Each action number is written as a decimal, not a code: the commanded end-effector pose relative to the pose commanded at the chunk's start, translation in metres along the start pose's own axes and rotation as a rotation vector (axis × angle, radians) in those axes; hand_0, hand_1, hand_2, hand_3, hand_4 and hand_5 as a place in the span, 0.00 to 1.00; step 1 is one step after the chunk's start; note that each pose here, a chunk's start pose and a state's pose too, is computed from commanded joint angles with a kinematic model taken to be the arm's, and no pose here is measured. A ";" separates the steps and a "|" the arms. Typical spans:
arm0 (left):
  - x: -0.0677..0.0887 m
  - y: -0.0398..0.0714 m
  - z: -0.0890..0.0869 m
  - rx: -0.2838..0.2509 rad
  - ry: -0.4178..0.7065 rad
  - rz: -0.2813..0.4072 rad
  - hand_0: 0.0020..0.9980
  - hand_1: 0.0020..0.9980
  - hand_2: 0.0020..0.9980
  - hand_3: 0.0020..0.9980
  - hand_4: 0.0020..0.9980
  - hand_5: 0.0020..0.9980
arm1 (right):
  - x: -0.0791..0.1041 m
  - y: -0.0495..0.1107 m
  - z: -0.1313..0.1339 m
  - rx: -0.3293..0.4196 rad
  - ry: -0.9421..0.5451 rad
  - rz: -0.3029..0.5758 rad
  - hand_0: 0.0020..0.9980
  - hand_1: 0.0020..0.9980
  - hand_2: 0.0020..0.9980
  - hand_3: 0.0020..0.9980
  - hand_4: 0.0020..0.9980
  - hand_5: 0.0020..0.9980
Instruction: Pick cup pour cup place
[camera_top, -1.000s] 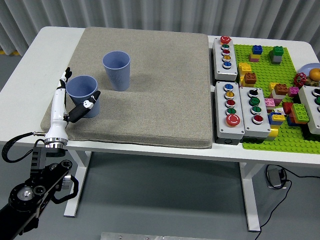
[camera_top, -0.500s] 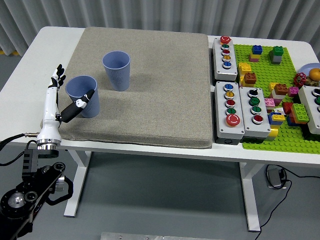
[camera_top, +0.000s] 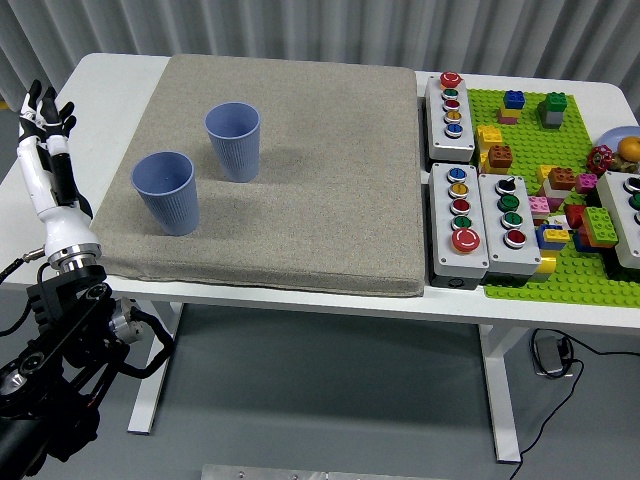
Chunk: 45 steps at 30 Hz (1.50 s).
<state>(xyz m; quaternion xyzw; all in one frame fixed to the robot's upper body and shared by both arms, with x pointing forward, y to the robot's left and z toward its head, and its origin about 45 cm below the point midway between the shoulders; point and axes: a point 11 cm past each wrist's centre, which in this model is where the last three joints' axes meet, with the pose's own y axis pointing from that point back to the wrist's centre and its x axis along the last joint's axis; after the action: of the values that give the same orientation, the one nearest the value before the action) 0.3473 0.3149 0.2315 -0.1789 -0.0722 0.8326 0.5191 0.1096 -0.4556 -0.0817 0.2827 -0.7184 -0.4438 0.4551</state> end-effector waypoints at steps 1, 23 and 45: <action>0.000 0.000 0.002 0.007 0.024 0.008 0.89 0.89 1.00 0.98 0.72 1.00 | 0.000 0.000 0.000 0.000 0.000 0.000 0.68 0.61 0.57 0.60 0.00 0.23; 0.002 0.006 -0.003 0.039 0.044 0.021 0.98 0.93 1.00 1.00 0.72 1.00 | 0.000 -0.001 0.003 -0.004 0.009 0.004 0.68 0.61 0.57 0.60 0.00 0.23; 0.001 0.008 0.000 0.016 0.020 -0.001 0.96 0.92 1.00 1.00 0.71 1.00 | 0.002 -0.001 0.001 0.003 -0.005 0.002 0.68 0.60 0.57 0.60 0.00 0.23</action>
<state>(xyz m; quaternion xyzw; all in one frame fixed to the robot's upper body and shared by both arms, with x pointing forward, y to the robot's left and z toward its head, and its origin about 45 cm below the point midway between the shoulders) 0.3402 0.3125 0.2292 -0.1832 -0.0606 0.8310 0.5217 0.1081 -0.4573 -0.0816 0.2818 -0.7203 -0.4430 0.4534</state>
